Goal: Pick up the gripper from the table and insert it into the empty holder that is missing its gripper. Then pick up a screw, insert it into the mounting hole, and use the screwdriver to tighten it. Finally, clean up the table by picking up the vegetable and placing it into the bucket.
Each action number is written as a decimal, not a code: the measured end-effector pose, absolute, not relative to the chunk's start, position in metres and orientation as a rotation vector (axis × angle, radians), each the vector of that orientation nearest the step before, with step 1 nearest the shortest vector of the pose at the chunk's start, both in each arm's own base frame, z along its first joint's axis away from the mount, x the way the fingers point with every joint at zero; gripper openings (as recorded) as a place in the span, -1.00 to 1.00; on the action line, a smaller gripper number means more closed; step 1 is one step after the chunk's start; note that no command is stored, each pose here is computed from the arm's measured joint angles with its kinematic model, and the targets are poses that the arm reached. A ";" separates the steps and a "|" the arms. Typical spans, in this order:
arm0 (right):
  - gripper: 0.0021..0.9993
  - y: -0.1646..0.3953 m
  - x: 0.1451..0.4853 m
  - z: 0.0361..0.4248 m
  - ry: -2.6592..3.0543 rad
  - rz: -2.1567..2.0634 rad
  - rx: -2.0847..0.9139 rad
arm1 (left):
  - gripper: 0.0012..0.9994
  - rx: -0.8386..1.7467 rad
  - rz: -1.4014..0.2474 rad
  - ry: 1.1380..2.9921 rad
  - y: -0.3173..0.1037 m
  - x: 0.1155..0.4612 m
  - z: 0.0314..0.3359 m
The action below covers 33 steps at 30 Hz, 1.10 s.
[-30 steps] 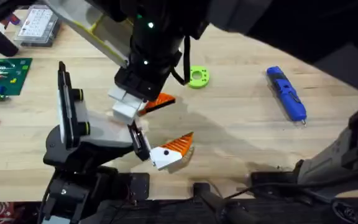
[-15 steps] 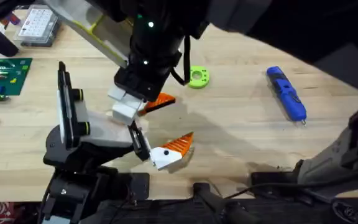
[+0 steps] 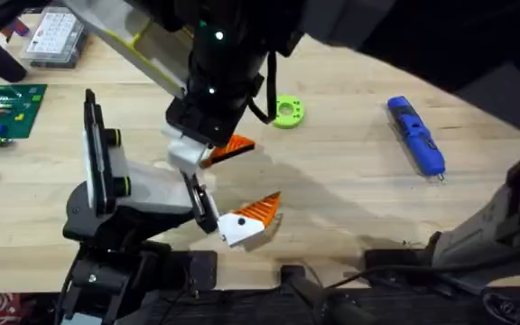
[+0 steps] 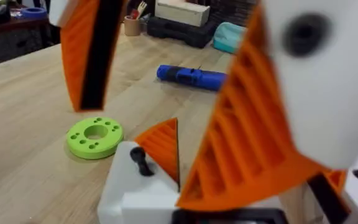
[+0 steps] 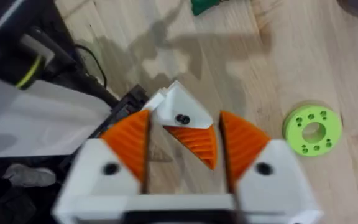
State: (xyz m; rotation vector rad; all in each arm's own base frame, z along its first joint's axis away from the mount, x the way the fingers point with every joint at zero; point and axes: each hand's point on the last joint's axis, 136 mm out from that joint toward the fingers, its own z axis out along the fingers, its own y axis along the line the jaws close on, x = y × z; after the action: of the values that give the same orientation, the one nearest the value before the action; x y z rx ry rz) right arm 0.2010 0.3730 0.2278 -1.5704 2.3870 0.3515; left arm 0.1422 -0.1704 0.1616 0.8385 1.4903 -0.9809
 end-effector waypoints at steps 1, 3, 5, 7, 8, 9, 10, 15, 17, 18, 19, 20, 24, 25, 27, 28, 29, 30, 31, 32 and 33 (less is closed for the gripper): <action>0.25 0.373 0.201 0.228 2.387 0.352 -1.571 | 0.97 0.838 -0.981 1.490 -0.170 0.142 0.162; -0.35 0.373 0.201 0.228 2.388 0.352 -1.569 | 0.97 0.839 -0.981 1.490 -0.170 0.142 0.162; -0.73 0.373 0.201 0.228 2.389 0.352 -1.567 | 0.97 0.839 -0.981 1.490 -0.170 0.142 0.162; -0.75 0.373 0.201 0.228 2.389 0.352 -1.568 | 0.97 0.838 -0.981 1.490 -0.170 0.142 0.162; -0.73 0.373 0.201 0.228 2.389 0.352 -1.568 | 0.97 0.839 -0.981 1.490 -0.170 0.142 0.162; -0.72 0.373 0.201 0.228 2.389 0.352 -1.568 | 0.97 0.839 -0.980 1.490 -0.170 0.142 0.162; -0.69 0.373 0.201 0.228 2.389 0.352 -1.568 | 0.97 0.839 -0.981 1.490 -0.170 0.142 0.162; -0.62 0.373 0.201 0.228 2.389 0.352 -1.568 | 0.97 0.839 -0.981 1.490 -0.170 0.142 0.162; -0.62 0.373 0.201 0.228 2.389 0.352 -1.568 | 0.97 0.839 -0.981 1.490 -0.170 0.142 0.162; -0.62 0.373 0.201 0.228 2.389 0.352 -1.568 | 0.97 0.839 -0.981 1.490 -0.170 0.142 0.162; -0.61 0.373 0.201 0.228 2.389 0.352 -1.568 | 0.97 0.839 -0.981 1.490 -0.170 0.142 0.162; -0.61 0.373 0.201 0.228 2.389 0.352 -1.568 | 0.97 0.839 -0.981 1.490 -0.170 0.142 0.162; -0.61 0.373 0.201 0.228 2.389 0.352 -1.568 | 0.97 0.839 -0.981 1.490 -0.170 0.142 0.162; -0.62 0.373 0.201 0.228 2.389 0.352 -1.568 | 0.97 0.839 -0.981 1.490 -0.170 0.142 0.162; -0.62 0.373 0.201 0.228 2.389 0.352 -1.568 | 0.97 0.839 -0.981 1.490 -0.170 0.142 0.162; -0.62 0.373 0.201 0.228 2.390 0.351 -1.569 | 0.97 0.839 -0.981 1.490 -0.170 0.142 0.162; -0.63 0.373 0.201 0.228 2.390 0.351 -1.569 | 0.97 0.839 -0.981 1.490 -0.170 0.142 0.162; -0.63 0.373 0.201 0.227 2.391 0.350 -1.569 | 0.97 0.838 -0.981 1.490 -0.170 0.142 0.162; -0.63 0.373 0.201 0.227 2.392 0.350 -1.570 | 0.97 0.839 -0.981 1.490 -0.170 0.142 0.162; -0.63 0.373 0.201 0.226 2.394 0.349 -1.571 | 0.97 0.839 -0.981 1.490 -0.170 0.142 0.162; -0.63 0.373 0.201 0.224 2.397 0.347 -1.573 | 0.97 0.839 -0.981 1.490 -0.170 0.142 0.162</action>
State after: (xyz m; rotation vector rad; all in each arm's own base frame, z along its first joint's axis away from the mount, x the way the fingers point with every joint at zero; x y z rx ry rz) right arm 0.2012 0.3733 0.2245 -1.5726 2.3972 0.3467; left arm 0.1422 -0.1704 0.1616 0.8386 1.4900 -0.9808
